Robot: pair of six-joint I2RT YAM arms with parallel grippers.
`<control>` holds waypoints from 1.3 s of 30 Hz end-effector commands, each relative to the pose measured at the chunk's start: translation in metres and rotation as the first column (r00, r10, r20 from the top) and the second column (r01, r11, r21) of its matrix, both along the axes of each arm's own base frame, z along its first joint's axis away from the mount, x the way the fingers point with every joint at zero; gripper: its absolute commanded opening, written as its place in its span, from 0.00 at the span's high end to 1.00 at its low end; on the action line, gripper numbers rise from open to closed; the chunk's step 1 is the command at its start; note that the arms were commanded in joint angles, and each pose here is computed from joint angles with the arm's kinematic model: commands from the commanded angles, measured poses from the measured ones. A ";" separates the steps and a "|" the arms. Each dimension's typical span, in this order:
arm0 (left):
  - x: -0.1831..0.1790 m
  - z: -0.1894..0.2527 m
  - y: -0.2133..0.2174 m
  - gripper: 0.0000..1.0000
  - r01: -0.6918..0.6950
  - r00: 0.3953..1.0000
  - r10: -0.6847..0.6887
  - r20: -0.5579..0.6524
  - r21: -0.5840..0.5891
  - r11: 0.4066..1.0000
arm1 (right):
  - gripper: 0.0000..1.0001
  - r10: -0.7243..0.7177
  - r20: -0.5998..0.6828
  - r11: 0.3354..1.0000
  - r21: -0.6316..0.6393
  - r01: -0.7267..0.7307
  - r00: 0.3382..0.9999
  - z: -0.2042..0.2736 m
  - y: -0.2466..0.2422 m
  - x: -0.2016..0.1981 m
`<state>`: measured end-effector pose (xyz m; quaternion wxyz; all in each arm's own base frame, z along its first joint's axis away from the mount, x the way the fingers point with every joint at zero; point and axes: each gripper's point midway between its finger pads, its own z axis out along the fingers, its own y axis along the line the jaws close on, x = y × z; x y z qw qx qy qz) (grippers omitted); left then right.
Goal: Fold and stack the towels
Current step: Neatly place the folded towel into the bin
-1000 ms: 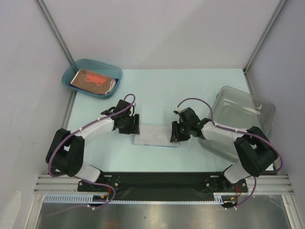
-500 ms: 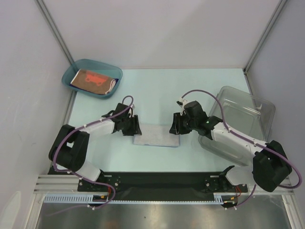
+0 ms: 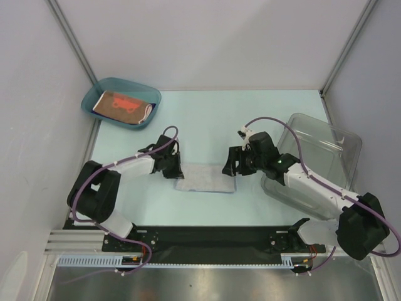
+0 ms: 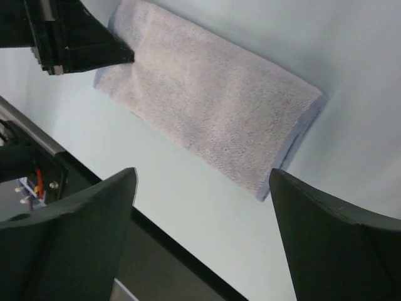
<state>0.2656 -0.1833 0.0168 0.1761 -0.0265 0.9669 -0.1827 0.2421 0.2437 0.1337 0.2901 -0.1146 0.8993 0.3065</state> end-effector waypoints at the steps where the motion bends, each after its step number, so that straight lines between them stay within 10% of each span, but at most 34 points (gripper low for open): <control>1: -0.002 0.015 0.013 1.00 0.041 0.999 -0.037 -0.034 0.134 0.990 | 0.01 0.020 0.075 0.998 0.059 -0.025 0.997 0.029 0.007 0.005; 12: 0.067 0.081 0.039 1.00 0.087 0.984 -0.142 0.104 0.413 0.907 | 0.00 -0.062 0.131 0.995 0.089 0.050 0.989 0.058 -0.012 0.033; 23: 0.203 0.149 0.112 1.00 -0.041 0.961 -0.170 0.216 0.725 0.688 | 0.00 -0.097 0.139 0.993 0.077 0.087 0.986 0.057 -0.019 0.060; 39: 0.305 0.201 0.266 1.00 -0.251 0.919 -0.135 0.370 0.815 0.523 | 0.00 -0.126 0.092 0.992 0.033 0.123 0.988 0.019 -0.032 0.098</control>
